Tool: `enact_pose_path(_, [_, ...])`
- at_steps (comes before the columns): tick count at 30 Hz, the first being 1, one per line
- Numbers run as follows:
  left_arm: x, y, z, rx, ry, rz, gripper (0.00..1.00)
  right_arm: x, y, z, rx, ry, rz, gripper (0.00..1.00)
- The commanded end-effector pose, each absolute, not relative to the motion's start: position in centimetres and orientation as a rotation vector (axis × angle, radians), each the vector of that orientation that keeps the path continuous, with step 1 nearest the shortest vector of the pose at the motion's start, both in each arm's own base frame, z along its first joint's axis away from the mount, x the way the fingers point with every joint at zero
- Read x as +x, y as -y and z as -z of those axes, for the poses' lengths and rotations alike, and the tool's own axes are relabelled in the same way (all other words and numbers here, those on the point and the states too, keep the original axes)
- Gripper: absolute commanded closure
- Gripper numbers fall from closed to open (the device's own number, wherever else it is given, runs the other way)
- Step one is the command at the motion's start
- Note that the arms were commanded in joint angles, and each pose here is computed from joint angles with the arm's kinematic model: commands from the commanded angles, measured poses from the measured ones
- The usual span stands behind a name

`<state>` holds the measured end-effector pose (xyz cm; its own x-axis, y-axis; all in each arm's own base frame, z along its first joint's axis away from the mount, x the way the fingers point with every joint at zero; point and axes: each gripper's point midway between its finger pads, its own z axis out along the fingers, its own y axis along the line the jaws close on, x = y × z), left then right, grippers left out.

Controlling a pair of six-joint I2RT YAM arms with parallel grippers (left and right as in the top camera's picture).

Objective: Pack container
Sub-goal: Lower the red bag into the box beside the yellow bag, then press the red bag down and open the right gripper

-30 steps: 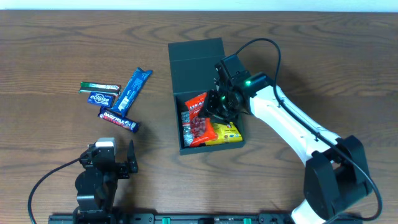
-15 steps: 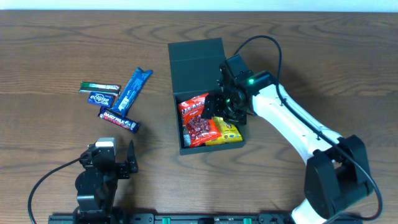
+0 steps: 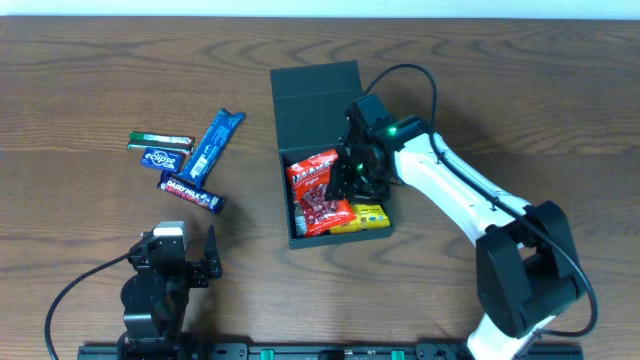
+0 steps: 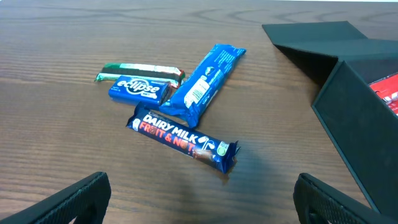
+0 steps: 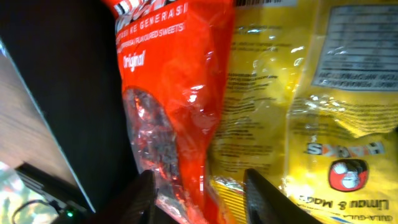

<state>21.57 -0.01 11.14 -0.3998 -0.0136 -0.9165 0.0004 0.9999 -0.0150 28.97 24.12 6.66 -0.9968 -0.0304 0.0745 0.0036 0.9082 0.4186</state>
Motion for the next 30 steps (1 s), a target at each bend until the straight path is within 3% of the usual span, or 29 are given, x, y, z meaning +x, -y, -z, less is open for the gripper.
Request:
enact_pose_path(1, [21.5, -0.2, -10.4, -0.004, -1.995, -0.004, 0.05, 28.4, -25.3, -6.1, 0.069, 2.95, 0.682, 0.59])
enact_pose_path(6, [21.5, -0.2, -10.4, -0.004, -1.995, -0.004, 0.04, 28.0, -26.0, -5.0, 0.076, 2.903, 0.7, 0.7])
enact_pose_path(12, [21.5, -0.2, -10.4, -0.004, -1.995, -0.004, 0.05, 27.8, -26.8, -5.4, 0.087, 2.87, 0.772, 0.96])
enact_pose_path(17, [21.5, -0.2, -10.4, -0.004, -1.995, -0.004, 0.05, 28.0, -29.6, -7.3, 0.127, 2.777, 1.024, 0.98])
enact_pose_path(20, [21.5, -0.2, -10.4, -0.004, -1.995, -0.004, 0.05, 28.4, -28.7, -6.5, 0.106, 2.83, 0.941, 0.99])
enact_pose_path(22, [21.5, -0.2, -10.4, -0.004, -1.995, -0.004, 0.04, 28.7, -27.6, -5.7, 0.078, 2.882, 0.838, 0.88])
enact_pose_path(24, [21.5, -0.2, -10.4, -0.004, -1.995, -0.004, 0.05, 28.9, -26.8, -5.2, 0.067, 2.92, 0.764, 0.52])
enact_pose_path(26, [21.5, -0.2, -10.4, -0.004, -1.995, -0.004, 0.05, 29.0, -26.3, -4.9, 0.061, 2.939, 0.721, 0.23])
enact_pose_path(30, [21.5, -0.2, -10.4, -0.004, -1.995, -0.004, 0.05, 29.1, -26.2, -5.2, 0.061, 2.94, 0.724, 0.22])
